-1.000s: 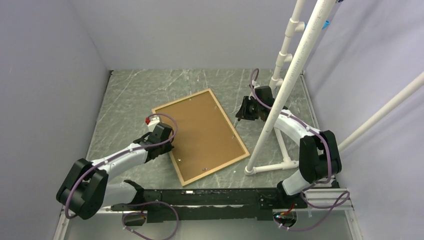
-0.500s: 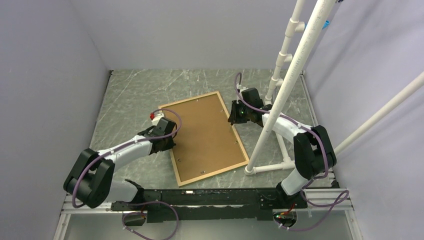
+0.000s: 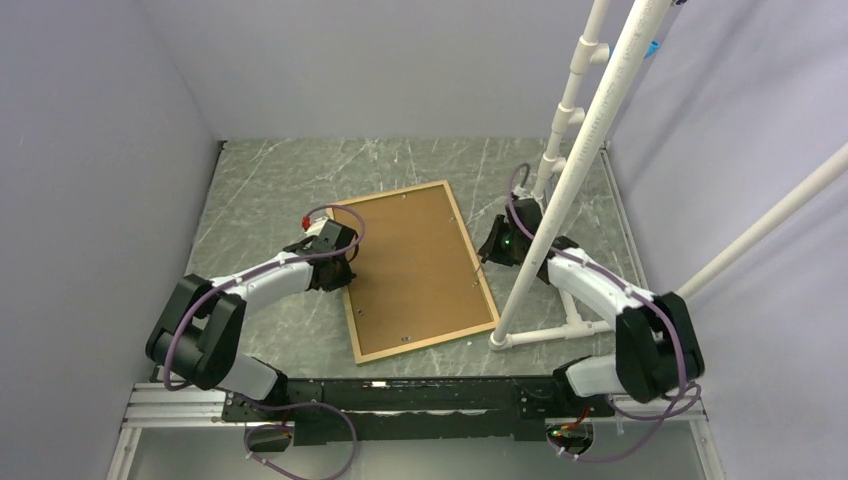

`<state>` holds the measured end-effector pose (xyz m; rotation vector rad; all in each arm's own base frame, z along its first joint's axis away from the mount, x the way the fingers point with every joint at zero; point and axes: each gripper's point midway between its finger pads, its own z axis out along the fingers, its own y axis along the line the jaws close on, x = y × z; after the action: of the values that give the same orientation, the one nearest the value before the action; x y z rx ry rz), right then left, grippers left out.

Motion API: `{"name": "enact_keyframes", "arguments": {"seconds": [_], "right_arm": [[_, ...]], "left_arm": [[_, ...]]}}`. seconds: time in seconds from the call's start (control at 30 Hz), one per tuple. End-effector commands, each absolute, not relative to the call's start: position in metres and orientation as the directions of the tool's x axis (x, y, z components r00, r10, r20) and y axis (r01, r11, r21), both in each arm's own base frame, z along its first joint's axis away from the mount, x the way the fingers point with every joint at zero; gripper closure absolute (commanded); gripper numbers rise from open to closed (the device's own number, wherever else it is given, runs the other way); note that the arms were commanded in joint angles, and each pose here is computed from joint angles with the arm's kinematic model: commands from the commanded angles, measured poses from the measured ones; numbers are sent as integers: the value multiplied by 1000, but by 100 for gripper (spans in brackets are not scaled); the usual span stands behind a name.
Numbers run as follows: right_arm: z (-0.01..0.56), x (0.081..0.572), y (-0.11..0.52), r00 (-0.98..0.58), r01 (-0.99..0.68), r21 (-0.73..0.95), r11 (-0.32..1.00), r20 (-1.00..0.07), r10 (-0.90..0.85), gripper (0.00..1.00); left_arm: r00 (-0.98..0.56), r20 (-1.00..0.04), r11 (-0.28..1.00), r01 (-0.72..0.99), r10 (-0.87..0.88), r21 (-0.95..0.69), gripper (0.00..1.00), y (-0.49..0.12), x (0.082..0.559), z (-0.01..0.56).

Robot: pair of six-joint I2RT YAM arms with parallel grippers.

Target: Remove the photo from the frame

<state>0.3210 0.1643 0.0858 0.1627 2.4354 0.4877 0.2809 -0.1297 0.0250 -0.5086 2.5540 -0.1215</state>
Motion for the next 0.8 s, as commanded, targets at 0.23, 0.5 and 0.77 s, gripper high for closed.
{"name": "enact_keyframes", "arguments": {"seconds": [0.23,0.5,0.77], "right_arm": [[105,336,138,-598,258,449,856,-621,506,100],[99,321,133,-561,334,360,871,-667,491,100],[91,334,115,-553,397,228,889,-713,430,100]], "left_arm": [[-659,-255,707,-654,-707,-271,100,-135,238,-18],[-620,-256,671,-683,-741,-288,100,-132,234,-18],[-613,-275,671,-690,-741,-270,100,-124,227,-21]]}}
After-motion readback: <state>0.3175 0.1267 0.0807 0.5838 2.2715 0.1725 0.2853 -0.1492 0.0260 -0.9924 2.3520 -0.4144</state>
